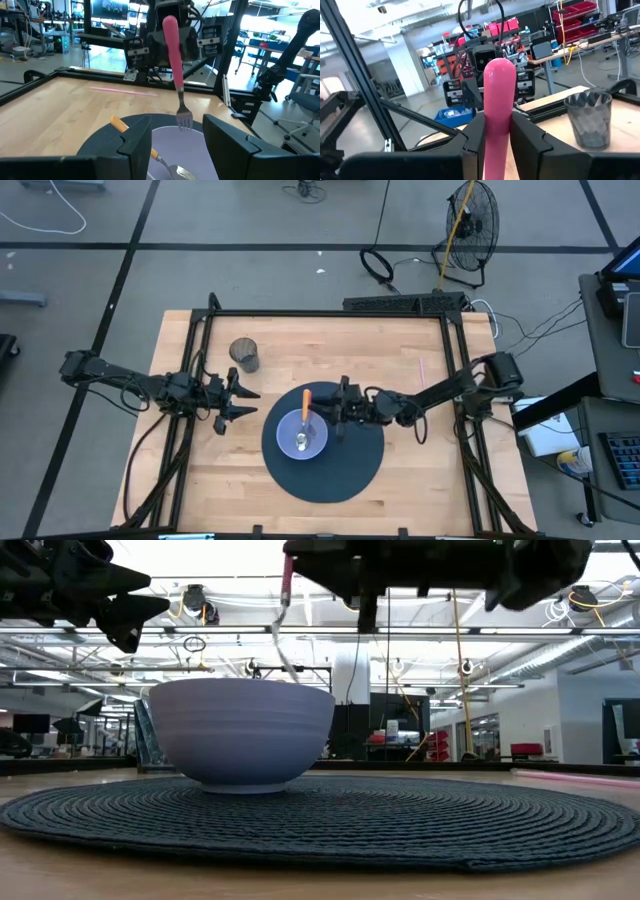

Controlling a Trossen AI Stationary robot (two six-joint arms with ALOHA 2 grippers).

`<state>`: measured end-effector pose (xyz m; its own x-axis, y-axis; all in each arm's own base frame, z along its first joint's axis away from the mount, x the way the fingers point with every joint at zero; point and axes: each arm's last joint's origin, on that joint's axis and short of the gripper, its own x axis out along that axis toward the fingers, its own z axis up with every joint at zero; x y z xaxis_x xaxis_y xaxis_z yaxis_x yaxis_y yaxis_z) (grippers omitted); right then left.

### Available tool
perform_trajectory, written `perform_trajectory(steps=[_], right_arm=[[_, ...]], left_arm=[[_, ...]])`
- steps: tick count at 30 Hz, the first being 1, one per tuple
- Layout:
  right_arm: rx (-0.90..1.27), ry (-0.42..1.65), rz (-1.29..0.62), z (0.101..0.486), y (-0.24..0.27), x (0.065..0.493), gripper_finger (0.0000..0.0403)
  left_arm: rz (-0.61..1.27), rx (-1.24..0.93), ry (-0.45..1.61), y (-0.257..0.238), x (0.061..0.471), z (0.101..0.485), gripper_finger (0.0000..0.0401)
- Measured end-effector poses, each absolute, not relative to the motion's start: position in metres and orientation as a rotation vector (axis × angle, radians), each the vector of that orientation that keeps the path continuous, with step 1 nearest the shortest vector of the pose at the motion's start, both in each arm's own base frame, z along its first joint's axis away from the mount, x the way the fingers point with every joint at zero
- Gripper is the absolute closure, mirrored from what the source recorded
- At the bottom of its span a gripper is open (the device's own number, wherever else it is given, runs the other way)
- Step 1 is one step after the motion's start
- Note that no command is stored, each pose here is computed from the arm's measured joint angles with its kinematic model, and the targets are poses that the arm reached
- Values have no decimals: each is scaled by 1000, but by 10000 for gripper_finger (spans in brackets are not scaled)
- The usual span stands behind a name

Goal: Pick & Place Utensil
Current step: Put the pink fork into the bowl

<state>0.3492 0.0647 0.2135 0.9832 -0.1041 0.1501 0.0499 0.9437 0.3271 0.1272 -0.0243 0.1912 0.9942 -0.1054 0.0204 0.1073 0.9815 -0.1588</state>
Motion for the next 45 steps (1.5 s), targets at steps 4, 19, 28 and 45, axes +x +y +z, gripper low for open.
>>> perform_trajectory(steps=[4,19,28,45], right_arm=[[368,-168,-75,204,66,353,342],[325,-129,-84,191,67,356,342],[321,-129,-83,191,67,356,342],[342,-135,-81,192,67,356,342]], left_arm=[[-107,-162,-12,-24,127,191,219],[-107,-163,-13,-24,127,191,219],[-107,-164,-14,-24,127,191,219],[-107,-166,-13,-24,127,191,219]])
